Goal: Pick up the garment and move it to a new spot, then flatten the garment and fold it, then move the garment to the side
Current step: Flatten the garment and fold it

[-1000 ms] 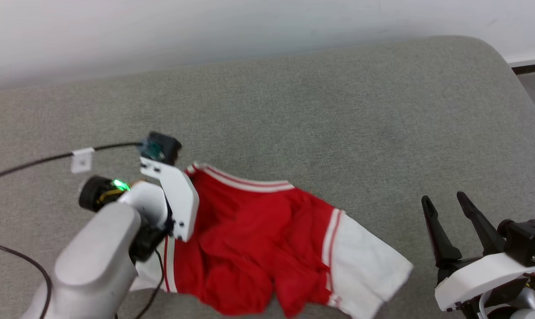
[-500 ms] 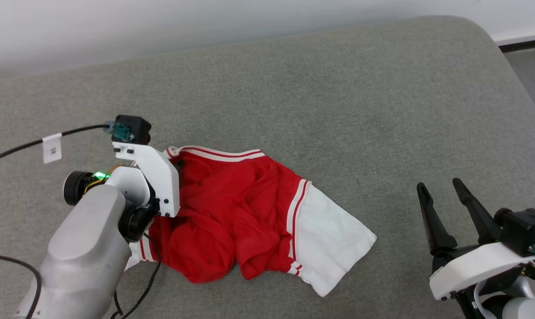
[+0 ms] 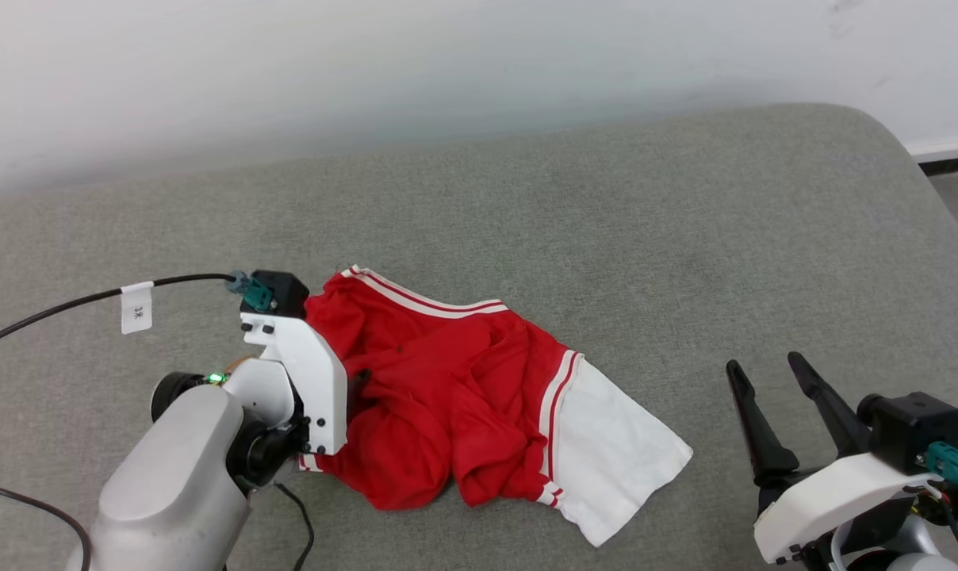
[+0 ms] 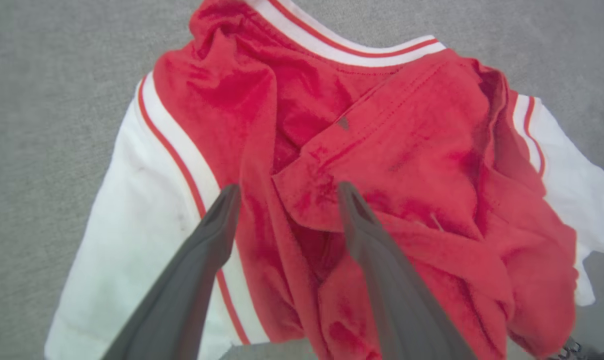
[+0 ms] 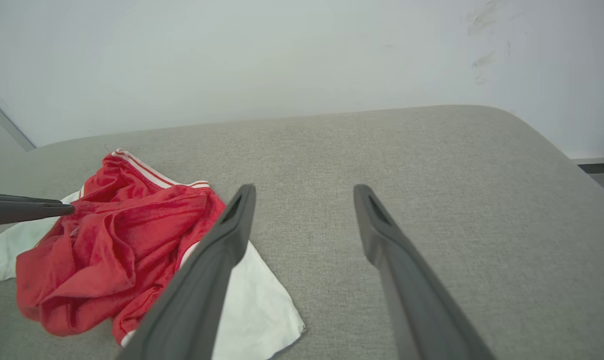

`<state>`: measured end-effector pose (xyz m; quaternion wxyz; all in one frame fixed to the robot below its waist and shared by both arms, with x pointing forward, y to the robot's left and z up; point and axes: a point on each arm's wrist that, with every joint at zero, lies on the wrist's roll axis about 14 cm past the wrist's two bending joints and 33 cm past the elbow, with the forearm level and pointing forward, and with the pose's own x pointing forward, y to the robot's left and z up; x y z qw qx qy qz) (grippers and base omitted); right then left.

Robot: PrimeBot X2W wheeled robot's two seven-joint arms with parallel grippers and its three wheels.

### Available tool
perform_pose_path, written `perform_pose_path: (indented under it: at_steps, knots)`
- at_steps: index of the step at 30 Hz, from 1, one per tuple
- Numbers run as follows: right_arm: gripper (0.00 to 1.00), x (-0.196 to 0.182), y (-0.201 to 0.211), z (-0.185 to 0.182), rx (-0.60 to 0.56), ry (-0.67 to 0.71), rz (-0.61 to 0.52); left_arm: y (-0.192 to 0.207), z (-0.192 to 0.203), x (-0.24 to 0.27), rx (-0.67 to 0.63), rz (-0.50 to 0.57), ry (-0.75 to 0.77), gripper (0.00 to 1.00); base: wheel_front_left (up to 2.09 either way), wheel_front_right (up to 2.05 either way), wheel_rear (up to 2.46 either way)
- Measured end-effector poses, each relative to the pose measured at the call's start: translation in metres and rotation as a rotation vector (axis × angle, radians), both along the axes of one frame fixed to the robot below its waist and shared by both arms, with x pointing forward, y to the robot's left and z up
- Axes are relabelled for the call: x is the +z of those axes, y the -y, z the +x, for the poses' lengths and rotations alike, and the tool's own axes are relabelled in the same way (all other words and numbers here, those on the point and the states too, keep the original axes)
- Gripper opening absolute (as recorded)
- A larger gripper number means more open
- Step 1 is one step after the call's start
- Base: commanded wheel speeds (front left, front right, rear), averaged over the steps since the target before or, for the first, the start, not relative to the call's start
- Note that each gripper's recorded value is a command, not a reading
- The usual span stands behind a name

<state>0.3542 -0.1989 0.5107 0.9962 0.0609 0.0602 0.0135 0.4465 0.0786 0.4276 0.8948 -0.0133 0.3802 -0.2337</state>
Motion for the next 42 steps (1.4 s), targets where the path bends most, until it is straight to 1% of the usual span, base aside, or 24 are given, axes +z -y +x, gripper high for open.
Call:
perform_pose_path:
  at_steps: [6,10,11,13,14,18,23,26,28,30,34,39,42]
  knots:
    - [1.0,-0.005,-0.002,-0.003,0.003,-0.021,0.009,0.002,-0.019,-0.014,-0.037,0.022,-0.131,1.0,0.0,0.0,0.0]
    - [1.0,-0.013,0.004,-0.005,-0.017,-0.047,0.022,0.015,-0.023,-0.02,-0.075,0.013,-0.172,1.0,0.0,0.0,0.0]
    - [1.0,-0.015,0.005,-0.006,-0.023,-0.054,0.023,0.019,-0.022,-0.02,-0.082,0.004,-0.174,0.98,0.0,0.0,0.0]
    - [1.0,-0.019,0.008,-0.008,-0.035,-0.067,0.028,0.023,-0.023,-0.024,-0.106,0.012,-0.189,0.42,0.0,0.0,0.0]
    - [1.0,-0.021,0.01,-0.009,-0.041,-0.072,0.031,0.025,-0.022,-0.025,-0.116,0.014,-0.188,0.0,0.0,0.0,0.0]
    - [1.0,-0.026,0.016,-0.011,-0.065,-0.086,0.037,0.03,-0.015,-0.02,-0.141,0.028,-0.143,0.0,0.0,0.0,0.0]
    - [1.0,-0.026,0.018,-0.01,-0.072,-0.082,0.046,0.024,0.001,0.006,-0.126,0.041,0.002,0.0,0.0,0.0,0.0]
    - [1.0,-0.023,0.017,-0.008,-0.066,-0.074,0.048,0.02,0.003,0.026,-0.117,0.039,0.084,0.0,0.0,0.0,0.0]
    - [1.0,-0.02,0.016,-0.007,-0.061,-0.066,0.048,0.018,-0.002,0.037,-0.113,0.03,0.135,0.0,0.0,0.0,0.0]
    - [1.0,-0.017,0.015,-0.007,-0.055,-0.06,0.047,0.016,-0.014,0.042,-0.11,0.021,0.161,0.0,0.0,0.0,0.0]
    - [1.0,-0.012,0.01,-0.007,-0.035,-0.048,0.044,0.009,-0.056,0.032,-0.102,0.017,0.148,0.0,0.0,0.0,0.0]
    - [1.0,-0.008,0.002,-0.006,-0.006,-0.044,0.044,0.006,-0.123,-0.002,-0.097,0.013,0.03,0.0,0.0,0.0,0.0]
    - [1.0,-0.004,-0.005,-0.004,0.016,-0.038,0.044,0.006,-0.156,-0.02,-0.082,0.005,-0.049,0.0,0.0,0.0,0.0]
